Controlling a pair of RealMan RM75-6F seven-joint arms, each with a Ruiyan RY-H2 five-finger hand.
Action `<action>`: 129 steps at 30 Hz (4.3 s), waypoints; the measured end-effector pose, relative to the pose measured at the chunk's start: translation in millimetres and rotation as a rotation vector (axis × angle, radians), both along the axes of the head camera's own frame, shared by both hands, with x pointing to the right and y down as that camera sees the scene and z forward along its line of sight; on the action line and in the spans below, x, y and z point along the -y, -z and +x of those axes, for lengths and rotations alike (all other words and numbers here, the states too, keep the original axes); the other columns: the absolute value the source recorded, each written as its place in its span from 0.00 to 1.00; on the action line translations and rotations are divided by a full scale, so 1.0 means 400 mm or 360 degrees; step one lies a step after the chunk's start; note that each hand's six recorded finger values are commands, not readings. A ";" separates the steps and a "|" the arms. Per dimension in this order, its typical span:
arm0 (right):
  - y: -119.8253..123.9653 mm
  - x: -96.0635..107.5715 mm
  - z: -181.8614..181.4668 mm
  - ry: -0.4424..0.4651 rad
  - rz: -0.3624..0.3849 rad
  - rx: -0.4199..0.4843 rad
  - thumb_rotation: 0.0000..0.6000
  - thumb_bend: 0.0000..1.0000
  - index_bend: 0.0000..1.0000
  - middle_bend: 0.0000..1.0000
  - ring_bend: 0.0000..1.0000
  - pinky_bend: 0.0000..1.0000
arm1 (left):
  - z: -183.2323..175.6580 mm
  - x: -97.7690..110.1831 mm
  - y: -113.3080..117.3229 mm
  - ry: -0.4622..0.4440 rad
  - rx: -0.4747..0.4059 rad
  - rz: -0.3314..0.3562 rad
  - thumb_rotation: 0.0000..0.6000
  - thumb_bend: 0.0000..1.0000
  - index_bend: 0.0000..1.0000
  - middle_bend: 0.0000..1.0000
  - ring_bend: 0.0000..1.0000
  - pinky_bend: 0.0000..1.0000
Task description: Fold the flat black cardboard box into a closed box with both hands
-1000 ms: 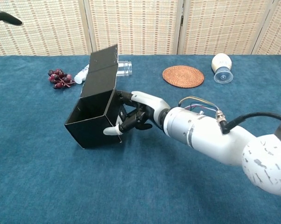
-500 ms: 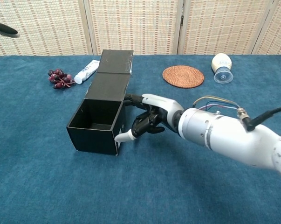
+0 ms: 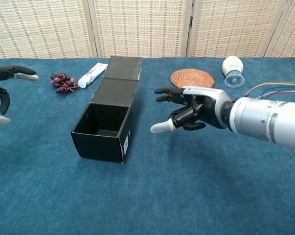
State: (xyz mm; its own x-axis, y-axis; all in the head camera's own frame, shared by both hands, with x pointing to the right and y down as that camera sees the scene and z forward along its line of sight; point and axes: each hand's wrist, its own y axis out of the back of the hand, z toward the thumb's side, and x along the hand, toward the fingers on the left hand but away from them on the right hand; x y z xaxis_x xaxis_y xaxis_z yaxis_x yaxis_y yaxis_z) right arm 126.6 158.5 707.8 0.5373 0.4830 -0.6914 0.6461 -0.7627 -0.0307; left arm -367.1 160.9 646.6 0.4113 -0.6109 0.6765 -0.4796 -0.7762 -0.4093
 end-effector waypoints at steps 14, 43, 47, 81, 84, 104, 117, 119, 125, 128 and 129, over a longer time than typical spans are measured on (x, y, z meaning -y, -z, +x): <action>0.207 0.130 0.135 -0.0279 0.0049 0.0177 1.00 0.13 0.00 0.00 0.55 1.00 | 0.077 -0.001 -0.161 -0.0006 -0.0095 -0.0194 1.00 0.16 0.00 0.00 0.52 0.85; 0.189 0.109 0.203 -0.0351 0.0087 0.0131 1.00 0.13 0.00 0.00 0.55 1.00 | 0.206 -0.016 -0.259 0.0050 -0.0336 -0.0390 1.00 0.16 0.00 0.00 0.53 0.85; 0.186 0.106 0.209 -0.0355 0.0088 0.0127 1.00 0.13 0.00 0.00 0.55 1.00 | 0.220 -0.022 -0.265 0.0041 -0.0356 -0.0405 1.00 0.16 0.00 0.00 0.53 0.85; 0.160 0.101 0.248 -0.0424 0.0060 0.0110 1.00 0.12 0.00 0.02 0.55 1.00 | 0.297 -0.031 -0.309 0.0235 -0.0592 -0.0399 1.00 0.16 0.26 0.28 0.65 0.86; 0.156 0.099 0.250 -0.0432 0.0050 0.0109 1.00 0.12 0.00 0.05 0.55 1.00 | 0.298 -0.030 -0.307 0.0256 -0.0613 -0.0390 1.00 0.16 0.28 0.31 0.66 0.86; 0.059 0.110 0.075 -0.0595 -0.0488 0.0485 1.00 0.00 0.00 0.00 0.00 0.12 | 0.289 -0.041 -0.228 0.0178 -0.0714 -0.0327 1.00 0.16 0.29 0.32 0.66 0.86; 0.015 0.145 -0.121 -0.0505 -0.0495 0.0674 1.00 0.00 0.00 0.00 0.00 0.12 | 0.303 -0.052 -0.227 0.0156 -0.0699 -0.0357 1.00 0.16 0.29 0.32 0.66 0.86; 0.029 0.148 -0.133 -0.0463 -0.0448 0.0697 1.00 0.00 0.00 0.00 0.00 0.12 | 0.300 -0.049 -0.229 0.0173 -0.0698 -0.0366 1.00 0.16 0.29 0.32 0.66 0.86; 0.085 0.148 -0.132 -0.0272 -0.0277 0.0727 1.00 0.00 0.00 0.00 0.00 0.11 | 0.285 -0.037 -0.230 0.0220 -0.0709 -0.0395 1.00 0.16 0.29 0.32 0.66 0.86; 0.108 0.142 -0.111 -0.0140 -0.0186 0.0696 1.00 0.00 0.00 0.00 0.00 0.10 | 0.285 -0.036 -0.228 0.0235 -0.0722 -0.0410 1.00 0.16 0.28 0.32 0.66 0.86; 0.115 0.140 -0.104 -0.0102 -0.0161 0.0686 1.00 0.00 0.00 0.00 0.00 0.10 | 0.285 -0.036 -0.228 0.0236 -0.0724 -0.0414 1.00 0.16 0.28 0.32 0.66 0.86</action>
State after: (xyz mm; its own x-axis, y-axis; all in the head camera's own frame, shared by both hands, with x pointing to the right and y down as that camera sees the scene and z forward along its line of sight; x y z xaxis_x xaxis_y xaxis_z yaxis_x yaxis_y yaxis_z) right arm 85.0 102.3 661.7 0.7579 0.4664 -0.4562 0.6297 -0.7058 0.3245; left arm -252.9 175.4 737.8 0.6199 -0.5207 0.5871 -0.6756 -0.7347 0.0617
